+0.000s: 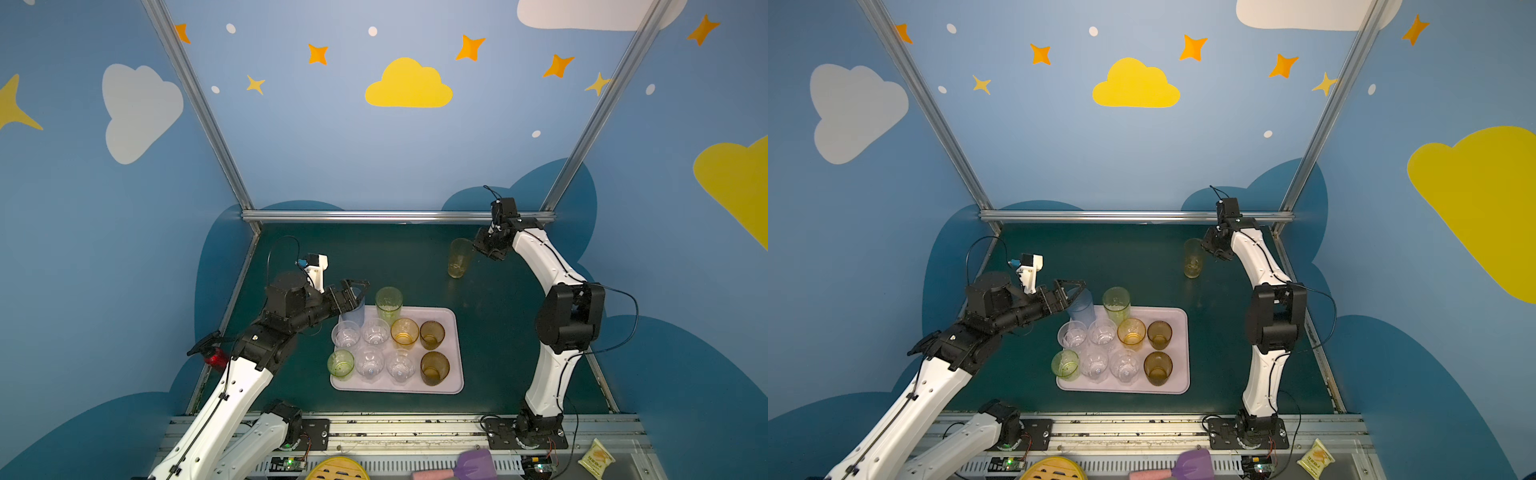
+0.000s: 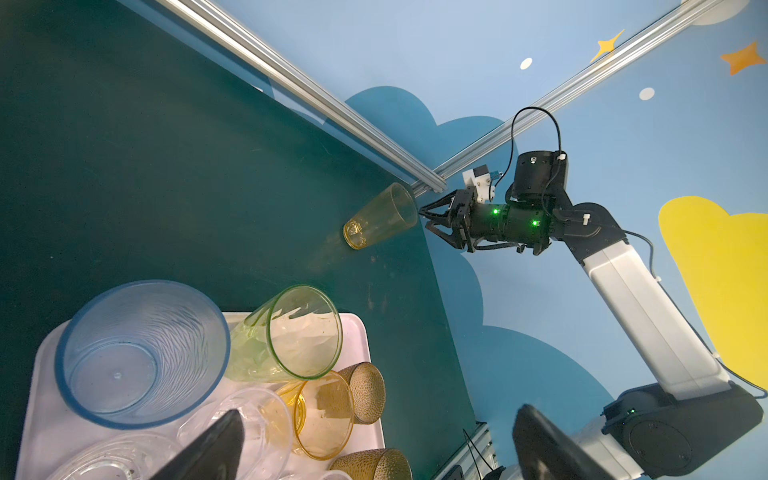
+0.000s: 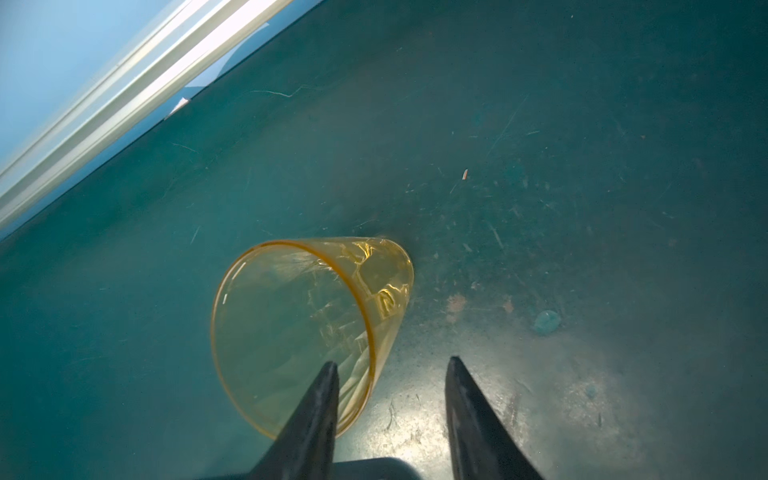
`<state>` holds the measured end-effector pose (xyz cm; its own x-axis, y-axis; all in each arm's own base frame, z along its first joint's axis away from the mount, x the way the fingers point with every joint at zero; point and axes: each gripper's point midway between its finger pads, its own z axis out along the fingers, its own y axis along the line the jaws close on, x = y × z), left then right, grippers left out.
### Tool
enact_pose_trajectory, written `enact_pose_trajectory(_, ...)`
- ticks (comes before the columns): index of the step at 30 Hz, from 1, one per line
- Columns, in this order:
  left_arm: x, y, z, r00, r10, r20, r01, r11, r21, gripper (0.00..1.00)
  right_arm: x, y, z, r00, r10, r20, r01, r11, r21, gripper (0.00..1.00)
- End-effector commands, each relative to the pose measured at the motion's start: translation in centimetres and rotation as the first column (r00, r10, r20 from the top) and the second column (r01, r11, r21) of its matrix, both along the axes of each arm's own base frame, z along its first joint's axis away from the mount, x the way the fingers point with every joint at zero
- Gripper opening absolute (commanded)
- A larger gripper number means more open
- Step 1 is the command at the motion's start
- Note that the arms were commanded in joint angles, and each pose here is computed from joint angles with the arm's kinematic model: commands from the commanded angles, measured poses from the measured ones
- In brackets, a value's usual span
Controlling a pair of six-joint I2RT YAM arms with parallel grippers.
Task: Place the glasses into the tray
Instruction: 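Reach the right gripper to the yellow glass lying beyond the tray and grasp it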
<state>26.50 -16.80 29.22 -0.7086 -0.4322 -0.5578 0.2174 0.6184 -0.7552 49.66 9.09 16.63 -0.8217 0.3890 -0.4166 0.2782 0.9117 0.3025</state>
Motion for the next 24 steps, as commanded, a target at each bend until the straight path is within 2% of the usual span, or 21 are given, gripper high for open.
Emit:
enact_pose_trajectory(1,0.5,-0.3,1.5,0.999,0.000,0.039,0.001,1.000,-0.018,1.00,0.1,0.0,-1.4,1.000,0.005,-0.025,-0.005,1.000,0.005,0.39)
enact_pose_trajectory(10,0.4,-0.3,1.1,1.000,0.005,0.031,-0.005,1.000,-0.007,1.00,0.3,0.5,-2.4,0.999,0.020,-0.038,-0.019,1.000,0.023,0.30)
enact_pose_trajectory(20,0.5,-0.4,1.0,1.000,0.003,0.028,-0.003,1.000,-0.004,1.00,-0.1,0.4,-2.6,0.999,0.016,-0.046,-0.015,1.000,0.015,0.14)
enact_pose_trajectory(24,0.4,-0.4,0.9,1.000,0.004,0.028,-0.004,1.000,-0.002,1.00,-0.3,0.4,-2.5,0.999,0.019,-0.044,-0.019,1.000,0.019,0.12)
